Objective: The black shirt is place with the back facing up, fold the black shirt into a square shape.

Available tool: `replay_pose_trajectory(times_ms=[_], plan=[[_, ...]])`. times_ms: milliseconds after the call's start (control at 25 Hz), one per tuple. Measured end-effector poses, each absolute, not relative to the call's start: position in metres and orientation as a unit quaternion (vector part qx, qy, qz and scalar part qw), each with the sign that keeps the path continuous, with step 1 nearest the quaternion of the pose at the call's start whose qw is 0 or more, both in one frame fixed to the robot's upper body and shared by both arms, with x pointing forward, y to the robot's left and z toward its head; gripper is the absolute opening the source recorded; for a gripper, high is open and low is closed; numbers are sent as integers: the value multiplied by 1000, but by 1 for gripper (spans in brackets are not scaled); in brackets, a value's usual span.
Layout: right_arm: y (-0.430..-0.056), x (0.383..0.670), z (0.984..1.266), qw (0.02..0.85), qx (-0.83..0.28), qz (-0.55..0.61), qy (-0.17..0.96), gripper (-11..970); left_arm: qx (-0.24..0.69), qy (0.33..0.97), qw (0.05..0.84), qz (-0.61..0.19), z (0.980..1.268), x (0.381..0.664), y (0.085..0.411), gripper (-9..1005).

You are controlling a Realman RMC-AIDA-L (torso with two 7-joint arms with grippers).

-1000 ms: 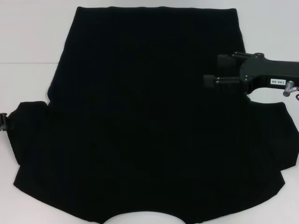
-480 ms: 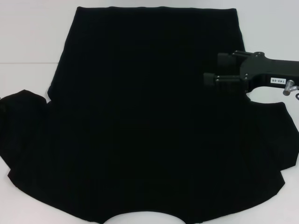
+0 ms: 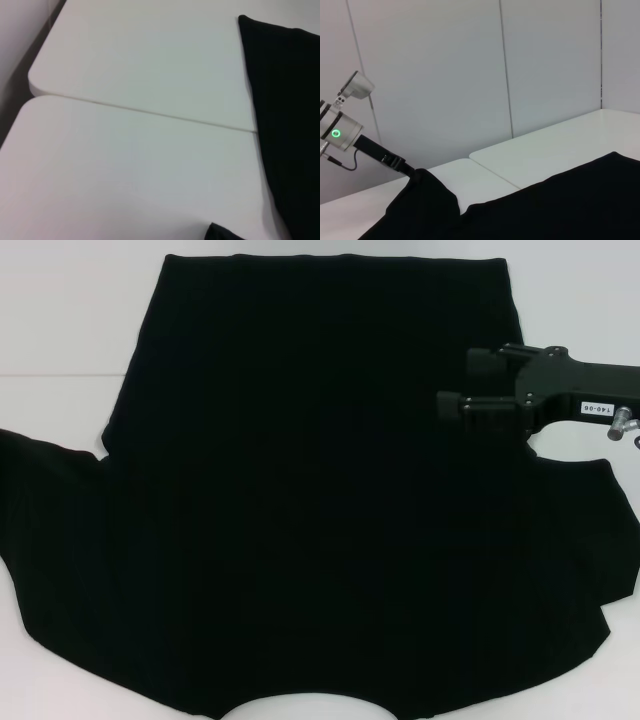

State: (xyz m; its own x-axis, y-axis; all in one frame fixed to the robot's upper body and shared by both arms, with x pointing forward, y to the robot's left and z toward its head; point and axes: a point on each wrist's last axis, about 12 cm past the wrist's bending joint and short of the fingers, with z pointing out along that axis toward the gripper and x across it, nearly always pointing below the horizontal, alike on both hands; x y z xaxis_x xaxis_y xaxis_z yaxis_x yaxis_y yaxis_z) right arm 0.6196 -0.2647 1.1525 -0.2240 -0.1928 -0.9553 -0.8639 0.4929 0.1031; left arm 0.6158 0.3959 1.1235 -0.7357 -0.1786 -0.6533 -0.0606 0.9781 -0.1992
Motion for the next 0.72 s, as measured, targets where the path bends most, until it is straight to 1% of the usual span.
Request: replay_pose_trajectory(times_ms=[240, 440, 560, 720], plan=[[-264, 619, 1152, 498, -374, 337, 706, 910, -58, 929, 356, -83, 1124, 617, 394, 35], [-265, 619, 1151, 497, -373, 337, 707, 909, -45, 929, 349, -117, 1129, 616, 383, 36], [-265, 619, 1151, 497, -372, 338, 708, 909, -5, 924, 350, -156, 1139, 617, 361, 37], [-270, 619, 1152, 504, -359, 337, 710, 909, 58, 917, 338, -205, 1143, 619, 319, 39]])
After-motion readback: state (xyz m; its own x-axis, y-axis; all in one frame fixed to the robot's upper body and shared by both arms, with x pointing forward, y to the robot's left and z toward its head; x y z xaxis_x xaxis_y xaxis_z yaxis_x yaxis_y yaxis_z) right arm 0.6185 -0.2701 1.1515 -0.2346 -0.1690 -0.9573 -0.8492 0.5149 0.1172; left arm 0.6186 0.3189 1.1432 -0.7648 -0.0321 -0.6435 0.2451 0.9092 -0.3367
